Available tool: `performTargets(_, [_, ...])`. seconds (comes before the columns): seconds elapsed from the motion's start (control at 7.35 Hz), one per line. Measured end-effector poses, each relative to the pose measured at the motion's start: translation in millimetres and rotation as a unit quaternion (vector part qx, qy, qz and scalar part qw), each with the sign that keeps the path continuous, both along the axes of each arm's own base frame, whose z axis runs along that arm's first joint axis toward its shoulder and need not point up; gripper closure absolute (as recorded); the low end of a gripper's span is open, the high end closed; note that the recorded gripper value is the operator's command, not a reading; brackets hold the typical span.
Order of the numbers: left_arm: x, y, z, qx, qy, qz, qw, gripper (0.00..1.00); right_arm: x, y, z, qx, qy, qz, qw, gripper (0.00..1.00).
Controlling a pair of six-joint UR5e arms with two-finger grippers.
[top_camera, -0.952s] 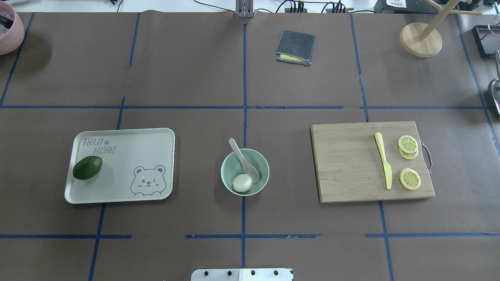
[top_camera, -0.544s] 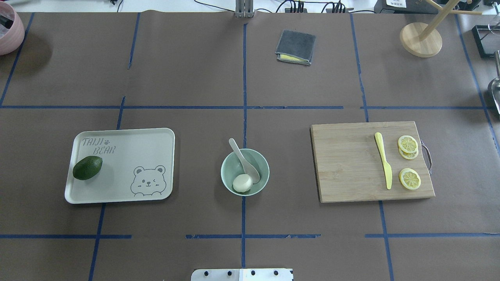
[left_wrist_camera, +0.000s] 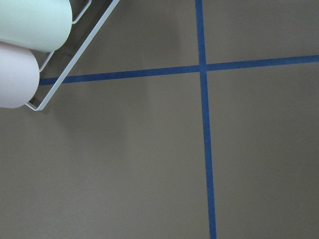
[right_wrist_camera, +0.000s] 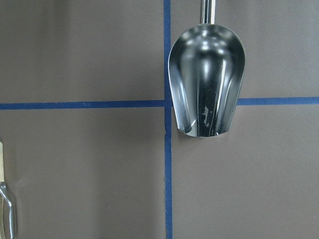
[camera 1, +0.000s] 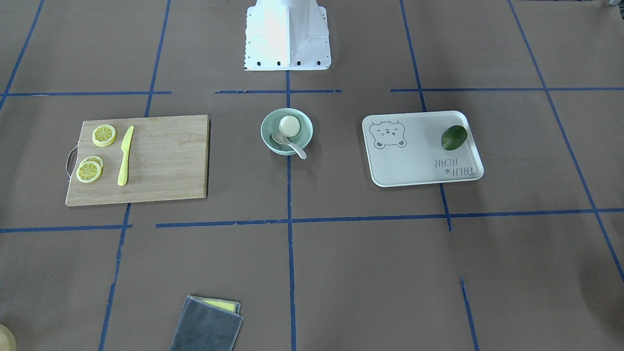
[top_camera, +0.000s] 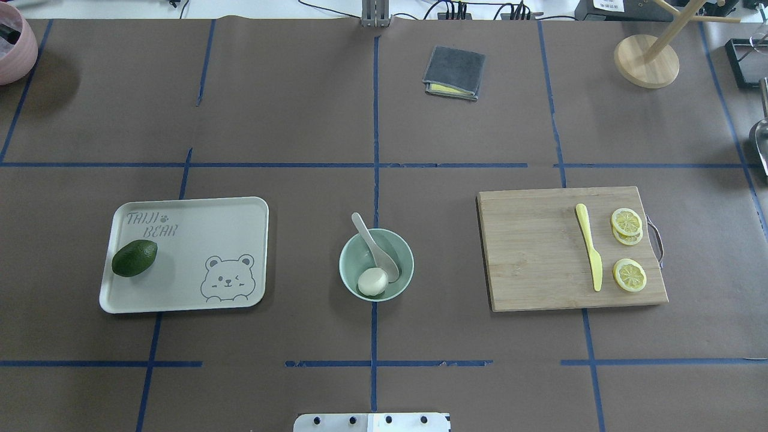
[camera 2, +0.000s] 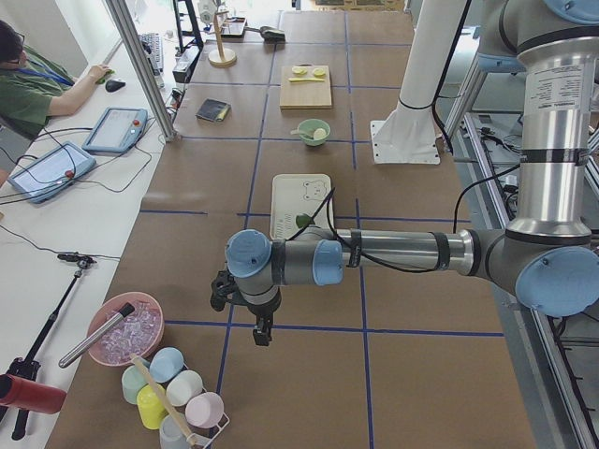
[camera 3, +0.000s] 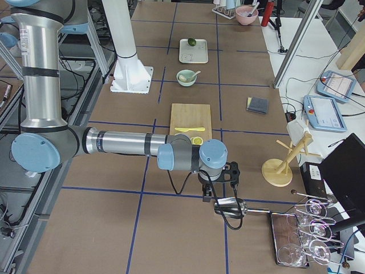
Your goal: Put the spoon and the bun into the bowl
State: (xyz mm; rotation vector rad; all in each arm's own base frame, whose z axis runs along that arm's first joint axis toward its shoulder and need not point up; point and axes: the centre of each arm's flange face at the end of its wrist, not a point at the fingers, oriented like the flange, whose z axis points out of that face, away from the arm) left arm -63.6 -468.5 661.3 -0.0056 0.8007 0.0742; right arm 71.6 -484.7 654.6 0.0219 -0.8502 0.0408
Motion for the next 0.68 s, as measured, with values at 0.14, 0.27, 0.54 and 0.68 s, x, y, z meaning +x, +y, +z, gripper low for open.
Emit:
performTargets(0.14, [0.5,0.0,-0.2,0.001,0.003,0.0,1.0,0.0,1.1,0.3,0.0,0.0,-0.002,0.001,1.0,0.0])
performTargets(0.27, [0.5,-0.3,-0.7,0.002,0.004,-0.001,1.0,0.0,1.6,0.3,-0.1,0.0,-0.002,0.002,1.0,0.0])
performTargets(0.54, [0.6,-0.8,-1.8,0.004,0.005,0.0,1.0,0.0,1.9,0.4,-0.2,0.001,-0.003,0.002,1.0,0.0])
performTargets(0.68, [0.5,-1.0,-2.6,0.006,0.005,0.0,1.0,0.0,1.9,0.2,-0.3,0.002,-0.003,0.001,1.0,0.0])
